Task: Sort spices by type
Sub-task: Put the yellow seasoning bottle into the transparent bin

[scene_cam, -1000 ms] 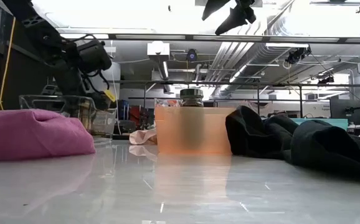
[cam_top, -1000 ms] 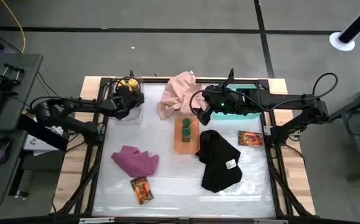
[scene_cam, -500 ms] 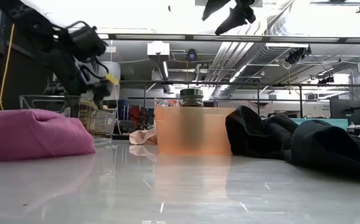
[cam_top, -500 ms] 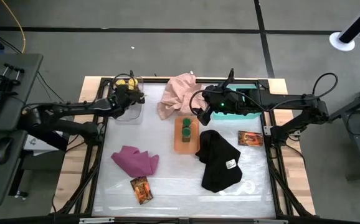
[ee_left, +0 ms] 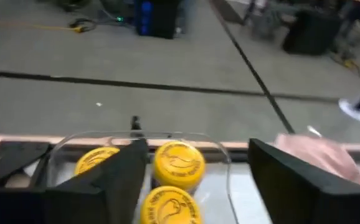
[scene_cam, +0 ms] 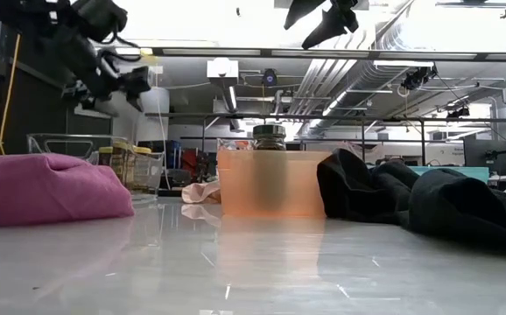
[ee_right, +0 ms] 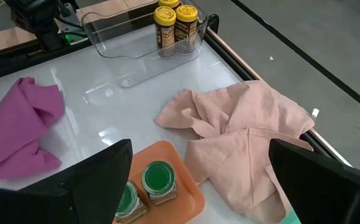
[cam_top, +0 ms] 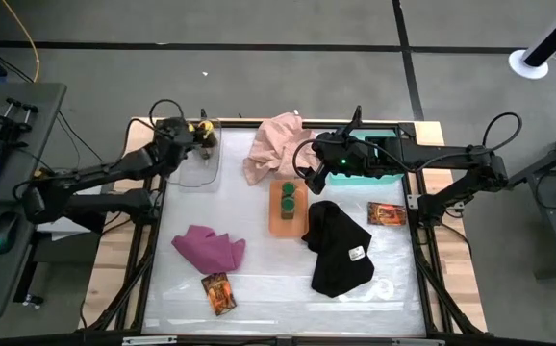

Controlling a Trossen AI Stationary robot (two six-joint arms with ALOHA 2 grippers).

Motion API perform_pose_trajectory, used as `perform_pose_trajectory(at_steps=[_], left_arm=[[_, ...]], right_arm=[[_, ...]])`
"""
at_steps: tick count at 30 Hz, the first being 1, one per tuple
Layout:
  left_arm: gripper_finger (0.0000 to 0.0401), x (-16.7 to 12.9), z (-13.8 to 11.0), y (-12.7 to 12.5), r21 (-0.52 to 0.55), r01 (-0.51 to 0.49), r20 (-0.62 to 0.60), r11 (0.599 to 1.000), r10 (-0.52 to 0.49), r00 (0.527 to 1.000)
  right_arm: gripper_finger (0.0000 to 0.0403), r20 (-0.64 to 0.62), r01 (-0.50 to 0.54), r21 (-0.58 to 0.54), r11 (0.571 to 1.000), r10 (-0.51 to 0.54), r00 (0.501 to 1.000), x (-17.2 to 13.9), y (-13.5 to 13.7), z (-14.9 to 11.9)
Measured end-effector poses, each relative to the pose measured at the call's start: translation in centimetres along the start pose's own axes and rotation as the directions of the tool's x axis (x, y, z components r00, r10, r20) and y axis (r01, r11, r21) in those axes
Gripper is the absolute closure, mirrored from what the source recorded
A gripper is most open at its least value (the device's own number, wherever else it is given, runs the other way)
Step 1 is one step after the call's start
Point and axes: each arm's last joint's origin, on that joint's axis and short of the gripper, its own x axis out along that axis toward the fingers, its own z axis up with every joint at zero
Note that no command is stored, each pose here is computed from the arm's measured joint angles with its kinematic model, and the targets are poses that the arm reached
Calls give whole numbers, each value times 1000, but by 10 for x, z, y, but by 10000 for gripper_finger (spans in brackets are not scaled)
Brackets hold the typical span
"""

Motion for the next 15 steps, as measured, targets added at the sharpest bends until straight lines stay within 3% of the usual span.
perform_pose_trajectory(at_steps=[2,6,7,11,15], left_arm=[[197,-2,5,-2,48,7,-31,999,-5,999],[359,-3,4,-1,128,-15,-98,992,28,995],[378,-2,2,-1,138,-8,-114,990,24,993],[395,0,-10,3,152,-11,-168,988,36,985],[400,4,-20,5,116,0,-148,993,17,989]], right_arm=[[29,0,0,0,1000,0,1000,0,0,0],[29,0,0,0,1000,0,1000,0,0,0],[29,0,0,0,1000,0,1000,0,0,0],[29,0,0,0,1000,0,1000,0,0,0],[29,0,0,0,1000,0,1000,0,0,0]])
